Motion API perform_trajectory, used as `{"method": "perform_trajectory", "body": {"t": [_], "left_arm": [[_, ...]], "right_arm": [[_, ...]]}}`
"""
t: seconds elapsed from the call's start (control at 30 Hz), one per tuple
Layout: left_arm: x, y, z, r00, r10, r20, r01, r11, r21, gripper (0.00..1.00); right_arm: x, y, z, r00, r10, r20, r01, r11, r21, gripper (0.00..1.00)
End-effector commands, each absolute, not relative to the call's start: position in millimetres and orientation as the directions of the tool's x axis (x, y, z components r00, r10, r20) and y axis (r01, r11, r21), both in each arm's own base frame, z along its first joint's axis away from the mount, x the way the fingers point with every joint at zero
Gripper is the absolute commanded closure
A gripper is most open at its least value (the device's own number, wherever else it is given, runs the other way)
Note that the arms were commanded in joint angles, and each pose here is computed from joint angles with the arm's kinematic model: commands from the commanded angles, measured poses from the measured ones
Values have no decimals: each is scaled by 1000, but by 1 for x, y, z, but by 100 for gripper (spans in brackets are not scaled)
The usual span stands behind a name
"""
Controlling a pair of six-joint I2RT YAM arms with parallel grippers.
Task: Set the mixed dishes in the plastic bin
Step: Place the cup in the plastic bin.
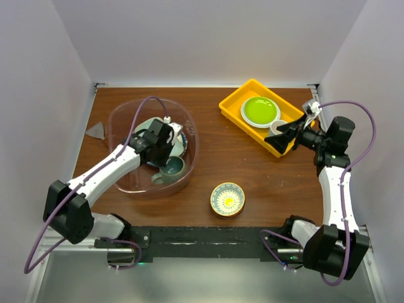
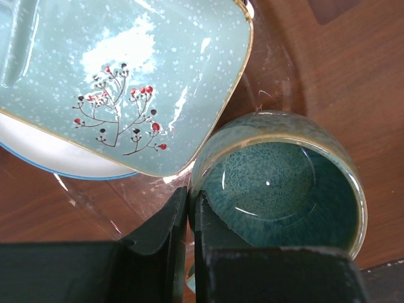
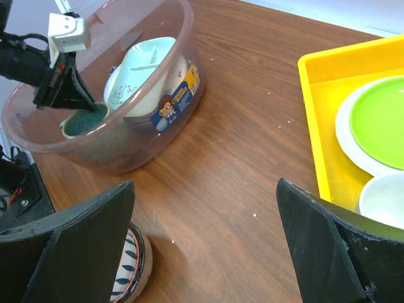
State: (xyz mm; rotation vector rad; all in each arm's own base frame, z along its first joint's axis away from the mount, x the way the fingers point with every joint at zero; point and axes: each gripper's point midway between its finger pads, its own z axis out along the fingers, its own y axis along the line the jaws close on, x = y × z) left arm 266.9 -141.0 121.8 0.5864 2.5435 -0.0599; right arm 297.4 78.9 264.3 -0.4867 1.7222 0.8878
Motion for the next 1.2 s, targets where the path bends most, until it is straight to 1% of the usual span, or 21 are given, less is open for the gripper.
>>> {"method": "perform_trajectory", "body": {"t": [0.0,0.67,0.83,0.9,1.07,1.17], "left_arm": [[273,-164,121,-752,360,-552,430,903,3,100],[272,-162,104,-750,372,-546,424,905,33,100],[273,-161,100,-753,369,-545,418,908,38,96],[273,-161,99,-753,370,-544,417,908,39,93],[273,-161,98,-754,372,-541,417,908,43,91],[273,-160,99,-754,370,-543,414,909,46,88]], "right_arm": [[299,78,280,-283,88,-955,-730,626,273,2],[299,79,279,-287,89,-954,-730,624,278,2],[299,78,280,-262,70,-962,-740,626,247,2],[299,79,280,-264,70,-962,-739,626,249,2],[299,78,279,-265,71,-962,-738,627,250,2],[299,78,280,-263,69,-962,-739,627,247,2]]}}
